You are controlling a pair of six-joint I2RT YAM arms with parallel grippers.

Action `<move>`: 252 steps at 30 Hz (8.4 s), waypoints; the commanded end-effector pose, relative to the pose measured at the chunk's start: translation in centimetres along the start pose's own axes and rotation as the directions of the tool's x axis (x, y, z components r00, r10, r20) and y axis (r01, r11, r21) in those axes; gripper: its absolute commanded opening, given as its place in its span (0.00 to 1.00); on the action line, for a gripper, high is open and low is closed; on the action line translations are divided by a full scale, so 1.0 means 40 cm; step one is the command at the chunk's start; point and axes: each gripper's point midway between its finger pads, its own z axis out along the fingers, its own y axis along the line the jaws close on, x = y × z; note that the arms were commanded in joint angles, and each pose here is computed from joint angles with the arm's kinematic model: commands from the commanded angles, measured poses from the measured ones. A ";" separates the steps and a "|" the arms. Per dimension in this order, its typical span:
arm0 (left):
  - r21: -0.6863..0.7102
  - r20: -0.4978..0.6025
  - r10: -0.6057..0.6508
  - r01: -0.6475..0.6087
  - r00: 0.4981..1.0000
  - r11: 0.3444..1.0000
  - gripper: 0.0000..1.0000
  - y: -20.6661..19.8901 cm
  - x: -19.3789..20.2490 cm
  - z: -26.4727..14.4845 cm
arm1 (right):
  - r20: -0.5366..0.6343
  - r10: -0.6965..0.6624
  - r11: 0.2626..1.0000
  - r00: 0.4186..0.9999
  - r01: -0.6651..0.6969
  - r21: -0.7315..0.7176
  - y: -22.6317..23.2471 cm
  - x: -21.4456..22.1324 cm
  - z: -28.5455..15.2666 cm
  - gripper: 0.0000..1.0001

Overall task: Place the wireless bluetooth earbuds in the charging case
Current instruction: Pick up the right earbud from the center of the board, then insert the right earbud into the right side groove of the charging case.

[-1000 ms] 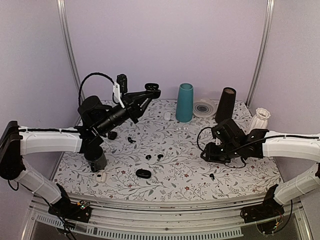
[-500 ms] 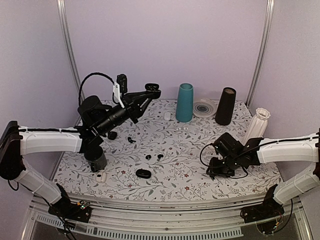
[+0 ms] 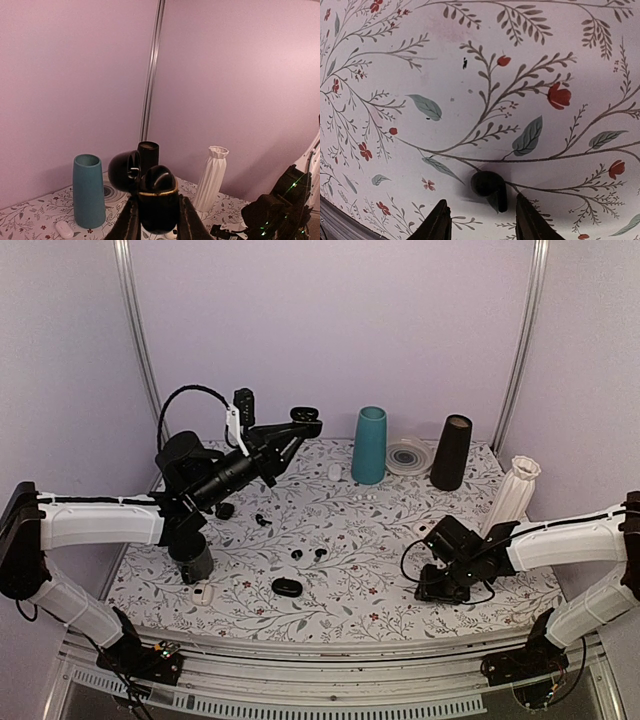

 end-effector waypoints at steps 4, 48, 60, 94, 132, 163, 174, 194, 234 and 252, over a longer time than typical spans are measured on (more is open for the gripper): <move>-0.007 0.018 -0.002 0.003 1.000 1.000 0.00 0.009 -0.016 -0.013 | -0.020 0.009 0.999 1.000 -0.010 -0.032 0.013 0.008 0.015 0.44; -0.019 0.020 0.000 0.000 1.000 1.000 0.00 0.013 -0.021 -0.023 | 0.017 -0.148 0.950 0.989 0.138 0.280 0.045 -0.074 0.012 0.36; -0.017 0.019 -0.001 0.001 1.000 1.000 0.00 0.013 -0.020 -0.023 | -0.008 -0.130 0.957 0.992 0.127 0.260 0.052 -0.057 0.038 0.34; -0.033 0.000 -0.029 0.029 1.000 0.999 0.00 0.026 -0.002 -0.021 | 0.106 -0.172 0.966 0.979 0.146 0.213 0.122 -0.137 -0.020 0.09; 0.083 -0.243 -0.341 0.370 0.908 0.925 0.00 -0.004 0.205 0.055 | 0.693 -0.172 0.969 0.700 0.247 -0.009 0.454 -0.499 -0.505 0.10; 0.167 -0.278 -0.422 0.476 0.863 0.863 0.00 -0.043 0.223 0.108 | 0.692 -0.157 0.906 0.704 0.382 -0.182 0.592 -0.487 -0.487 0.10; 0.167 -0.240 -0.417 0.460 0.877 0.872 0.00 -0.032 0.194 0.120 | 0.678 -0.164 0.901 0.716 0.389 -0.192 0.601 -0.470 -0.472 0.10; 0.140 -0.213 -0.395 0.428 0.894 0.893 0.00 -0.010 0.180 0.119 | 0.686 -0.165 0.889 0.709 0.408 -0.209 0.606 -0.466 -0.495 0.10; 0.253 -0.112 -0.274 0.294 0.955 0.922 0.00 -0.046 0.111 0.077 | 0.608 -0.122 0.808 0.784 0.434 -0.398 0.644 -0.432 -0.517 0.27; 0.283 -0.140 -0.245 0.276 0.959 0.919 0.00 -0.062 0.114 0.069 | 0.670 -0.033 0.707 0.741 0.492 -0.509 0.596 -0.454 -0.644 0.53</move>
